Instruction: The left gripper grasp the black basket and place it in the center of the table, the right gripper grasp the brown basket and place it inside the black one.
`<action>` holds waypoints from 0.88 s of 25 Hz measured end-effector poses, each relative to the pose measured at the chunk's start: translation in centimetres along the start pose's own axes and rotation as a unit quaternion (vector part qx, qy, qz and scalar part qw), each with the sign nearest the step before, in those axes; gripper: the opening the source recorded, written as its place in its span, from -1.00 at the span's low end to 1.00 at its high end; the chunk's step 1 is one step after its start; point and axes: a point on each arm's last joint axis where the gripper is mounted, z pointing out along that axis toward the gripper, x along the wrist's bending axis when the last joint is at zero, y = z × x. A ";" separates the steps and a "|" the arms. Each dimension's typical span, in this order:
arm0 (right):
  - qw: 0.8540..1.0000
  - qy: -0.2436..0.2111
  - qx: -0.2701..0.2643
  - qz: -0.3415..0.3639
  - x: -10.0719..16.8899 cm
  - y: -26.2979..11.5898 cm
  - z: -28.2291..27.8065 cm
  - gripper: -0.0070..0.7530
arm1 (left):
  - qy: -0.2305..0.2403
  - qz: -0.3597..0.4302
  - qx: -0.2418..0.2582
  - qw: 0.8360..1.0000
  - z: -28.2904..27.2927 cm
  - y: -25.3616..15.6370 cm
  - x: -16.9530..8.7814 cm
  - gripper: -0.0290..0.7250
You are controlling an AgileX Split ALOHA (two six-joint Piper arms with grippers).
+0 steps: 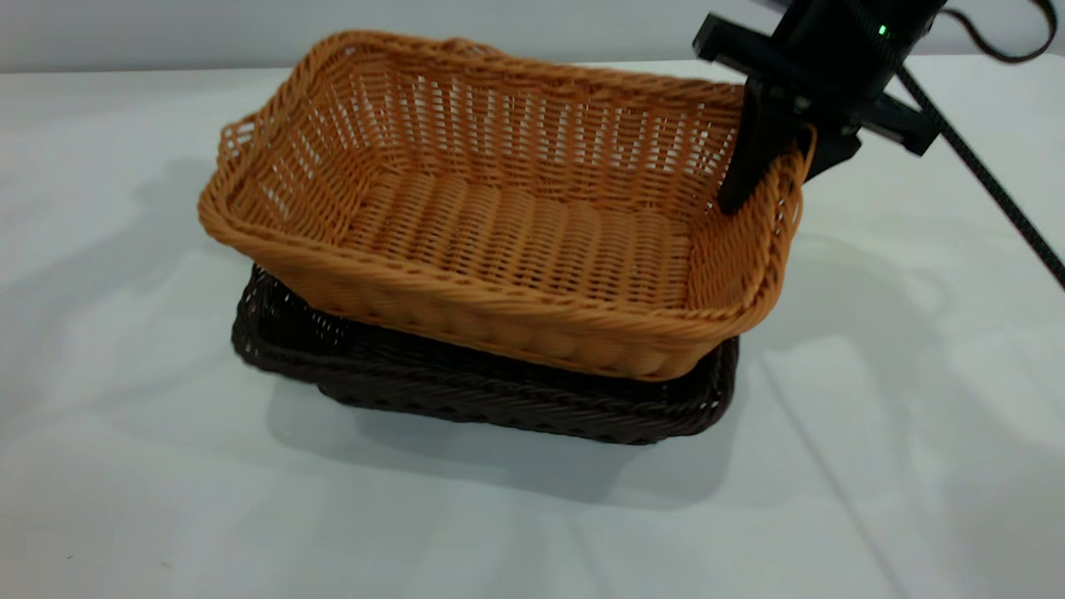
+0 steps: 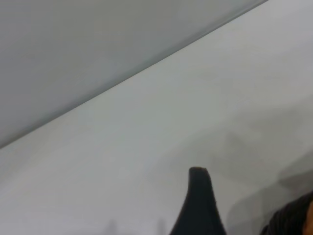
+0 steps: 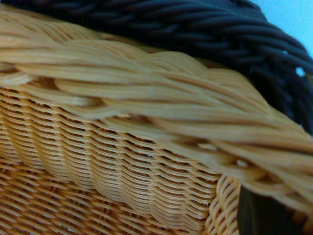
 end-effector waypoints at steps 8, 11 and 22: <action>1.000 0.010 0.001 0.005 0.2 0.0 0.2 -0.35 | 0.000 0.000 0.000 1.000 0.0 0.0 0.0 0.43; 1.000 0.010 0.003 -0.005 0.2 0.0 0.2 0.06 | -0.001 -0.001 0.001 1.000 0.1 -0.1 0.0 0.43; 0.989 -0.093 -0.099 -0.060 0.4 0.9 -8.3 0.64 | 0.032 0.029 -0.057 0.997 -5.3 3.3 -1.7 0.43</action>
